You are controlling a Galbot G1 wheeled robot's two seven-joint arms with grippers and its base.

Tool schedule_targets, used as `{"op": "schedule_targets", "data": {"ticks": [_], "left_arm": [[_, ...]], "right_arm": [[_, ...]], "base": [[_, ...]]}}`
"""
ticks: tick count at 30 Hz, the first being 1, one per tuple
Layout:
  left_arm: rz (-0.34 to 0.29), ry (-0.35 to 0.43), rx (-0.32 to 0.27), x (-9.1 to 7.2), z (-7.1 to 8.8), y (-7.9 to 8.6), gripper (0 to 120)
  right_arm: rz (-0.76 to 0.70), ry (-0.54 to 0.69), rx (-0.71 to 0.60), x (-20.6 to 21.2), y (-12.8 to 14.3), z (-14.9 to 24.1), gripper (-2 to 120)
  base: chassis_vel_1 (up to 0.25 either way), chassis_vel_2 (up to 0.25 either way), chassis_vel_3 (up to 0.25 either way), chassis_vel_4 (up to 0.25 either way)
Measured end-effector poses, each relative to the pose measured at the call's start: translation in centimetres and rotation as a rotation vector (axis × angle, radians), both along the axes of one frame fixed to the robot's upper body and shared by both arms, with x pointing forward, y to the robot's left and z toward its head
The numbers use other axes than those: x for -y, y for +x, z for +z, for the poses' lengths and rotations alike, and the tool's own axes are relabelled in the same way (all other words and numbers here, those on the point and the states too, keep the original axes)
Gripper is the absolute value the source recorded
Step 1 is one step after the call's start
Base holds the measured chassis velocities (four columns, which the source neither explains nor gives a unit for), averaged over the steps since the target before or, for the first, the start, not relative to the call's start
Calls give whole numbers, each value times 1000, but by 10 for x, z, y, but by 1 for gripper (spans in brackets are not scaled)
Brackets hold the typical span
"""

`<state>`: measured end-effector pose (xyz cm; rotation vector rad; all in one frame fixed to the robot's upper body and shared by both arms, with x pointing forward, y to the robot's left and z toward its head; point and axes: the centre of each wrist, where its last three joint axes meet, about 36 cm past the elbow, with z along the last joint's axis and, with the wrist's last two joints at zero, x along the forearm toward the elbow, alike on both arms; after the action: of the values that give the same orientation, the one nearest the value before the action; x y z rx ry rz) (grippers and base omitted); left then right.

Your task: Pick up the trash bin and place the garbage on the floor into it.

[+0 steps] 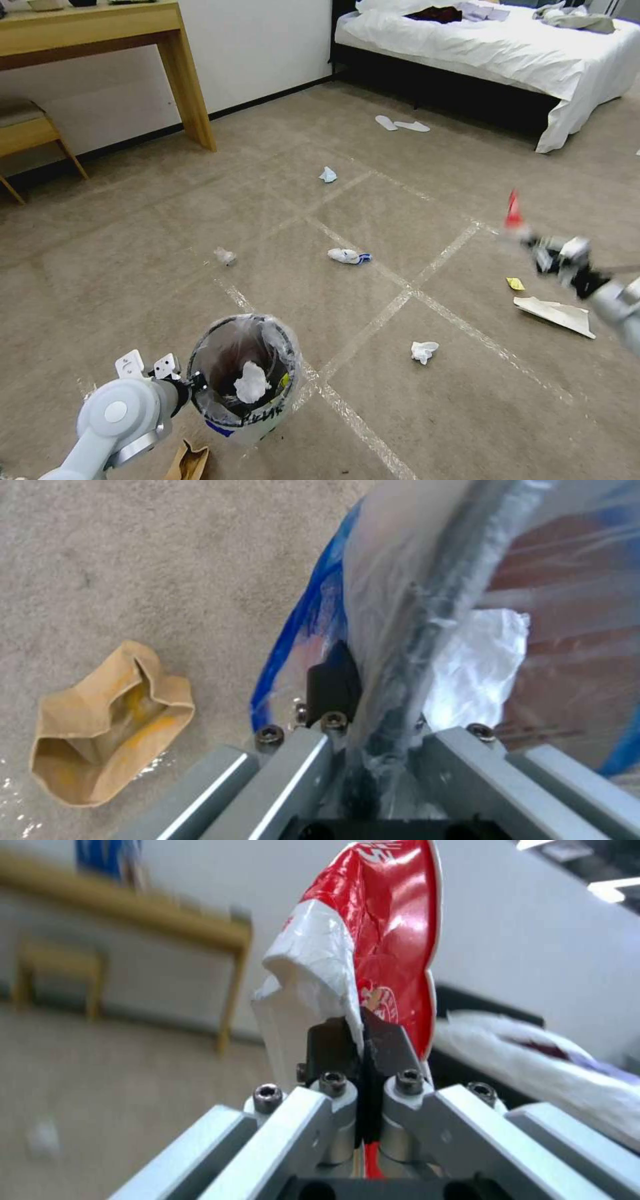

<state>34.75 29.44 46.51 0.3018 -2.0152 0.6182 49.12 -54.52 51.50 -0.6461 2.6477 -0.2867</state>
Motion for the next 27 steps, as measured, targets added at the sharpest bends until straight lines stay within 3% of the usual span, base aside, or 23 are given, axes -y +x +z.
{"op": "schedule_targets", "data": {"ticks": [7,15,27], "left_arm": [[0,-21,10,0,-3,2,0],[4,-30,16,1,-3,7,0],[16,-32,9,0,-7,9,0]], "right_arm": [[220,81,56,-57,-1,48,0],[570,43,80,-176,5,87,0],[859,36,3,-288,30,47,0]], "base": [[0,0,0,0],[0,0,0,0],[0,0,0,0]]}}
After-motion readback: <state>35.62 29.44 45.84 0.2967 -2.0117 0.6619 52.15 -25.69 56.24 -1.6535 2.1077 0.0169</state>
